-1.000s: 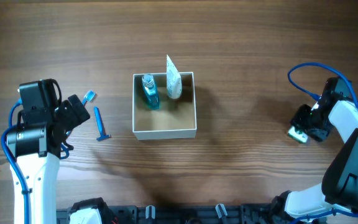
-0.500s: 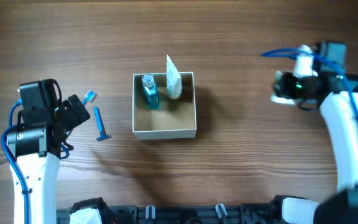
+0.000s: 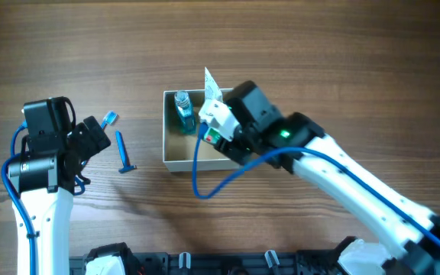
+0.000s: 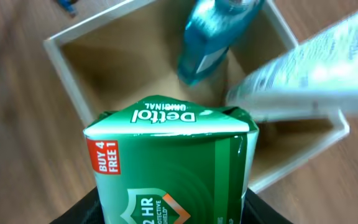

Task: Pack container
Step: 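Lower the soap box into the box and open the right gripper, then grasp the blue razor with the left gripper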

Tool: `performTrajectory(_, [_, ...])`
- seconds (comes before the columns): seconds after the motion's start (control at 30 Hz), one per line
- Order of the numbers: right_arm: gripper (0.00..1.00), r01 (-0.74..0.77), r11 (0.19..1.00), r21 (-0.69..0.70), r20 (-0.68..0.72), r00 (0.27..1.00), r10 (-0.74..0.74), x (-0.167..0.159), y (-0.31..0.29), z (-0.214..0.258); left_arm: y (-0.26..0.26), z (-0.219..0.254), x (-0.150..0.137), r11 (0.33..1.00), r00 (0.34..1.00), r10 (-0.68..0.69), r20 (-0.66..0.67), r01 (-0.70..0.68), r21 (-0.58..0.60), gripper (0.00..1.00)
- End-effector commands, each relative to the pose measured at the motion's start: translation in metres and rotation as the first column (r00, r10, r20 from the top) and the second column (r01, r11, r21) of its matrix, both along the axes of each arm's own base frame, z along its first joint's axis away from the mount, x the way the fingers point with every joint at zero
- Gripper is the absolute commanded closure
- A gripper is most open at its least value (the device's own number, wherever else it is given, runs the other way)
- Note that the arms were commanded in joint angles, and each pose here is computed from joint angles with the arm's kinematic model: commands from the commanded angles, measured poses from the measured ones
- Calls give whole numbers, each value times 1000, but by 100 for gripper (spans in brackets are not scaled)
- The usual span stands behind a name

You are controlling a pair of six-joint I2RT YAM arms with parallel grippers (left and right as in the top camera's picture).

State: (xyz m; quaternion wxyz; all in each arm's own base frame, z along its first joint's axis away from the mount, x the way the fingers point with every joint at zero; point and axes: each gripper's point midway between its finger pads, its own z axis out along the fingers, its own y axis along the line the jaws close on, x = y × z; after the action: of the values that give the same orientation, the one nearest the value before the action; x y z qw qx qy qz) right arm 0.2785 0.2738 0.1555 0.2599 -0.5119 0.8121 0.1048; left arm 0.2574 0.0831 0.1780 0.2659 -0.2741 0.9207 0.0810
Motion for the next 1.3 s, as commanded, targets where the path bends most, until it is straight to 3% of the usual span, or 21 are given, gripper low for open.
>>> performTrajectory(0.0, [71,0,1000,-26,43,999,1,22,12,-20,6,7,2,1000,1000,25,16,-26,18,0])
performTrajectory(0.03, [71,3,1000,-25,41,999,-2,24,14,-23,6,7,2,1000,1000,26,16,-26,18,0])
performTrajectory(0.1, [49,16,999,-33,21,1000,-15,25,15,-32,6,7,2,1000,1000,26,16,-26,18,0])
performTrajectory(0.13, [46,20,999,-35,13,1000,-20,24,15,-34,6,7,2,1000,1000,26,16,-26,18,0])
performTrajectory(0.17, [37,25,999,-35,10,1000,-25,24,14,-34,6,7,2,1000,1000,26,16,-26,18,0])
performTrajectory(0.2, [21,45,999,-20,7,999,-45,24,14,-30,6,7,2,1000,1000,26,16,-26,18,0])
performTrajectory(0.23, [15,59,998,-5,11,998,-59,24,14,-25,6,7,2,1000,1000,25,16,-26,18,0])
performTrajectory(0.33, [6,103,992,73,75,991,-109,28,13,15,3,6,3,1000,1000,17,18,-18,5,0])
performTrajectory(0.4, [0,231,960,156,143,957,-253,36,-6,59,-2,6,4,1000,1000,1,23,-1,-21,0])
performTrajectory(0.43, [0,348,913,214,145,913,-382,40,-25,80,-9,5,6,998,998,-52,25,53,-44,0])
performTrajectory(0.5, [0,650,684,330,6,723,-690,40,-89,110,-34,7,12,973,978,-200,56,205,-108,0])
performTrajectory(0.6, [0,879,362,310,-174,427,-887,29,-176,111,-61,6,17,937,950,-302,73,311,-162,0])
performTrajectory(0.67, [0,927,263,266,-218,323,-921,25,-212,104,-75,-3,21,921,937,-345,46,348,-176,0])
performTrajectory(0.8, [0,946,263,192,-292,311,-905,26,-235,83,-76,-36,27,937,953,-294,-76,272,-218,0])
performTrajectory(0.93, [0,967,251,47,-333,252,-909,31,-239,45,-76,-96,27,933,915,-292,-278,208,-295,0])
performTrajectory(1.27, [0,961,272,-48,-340,241,-909,34,-239,20,-77,-167,40,926,862,-305,-404,169,-339,0])
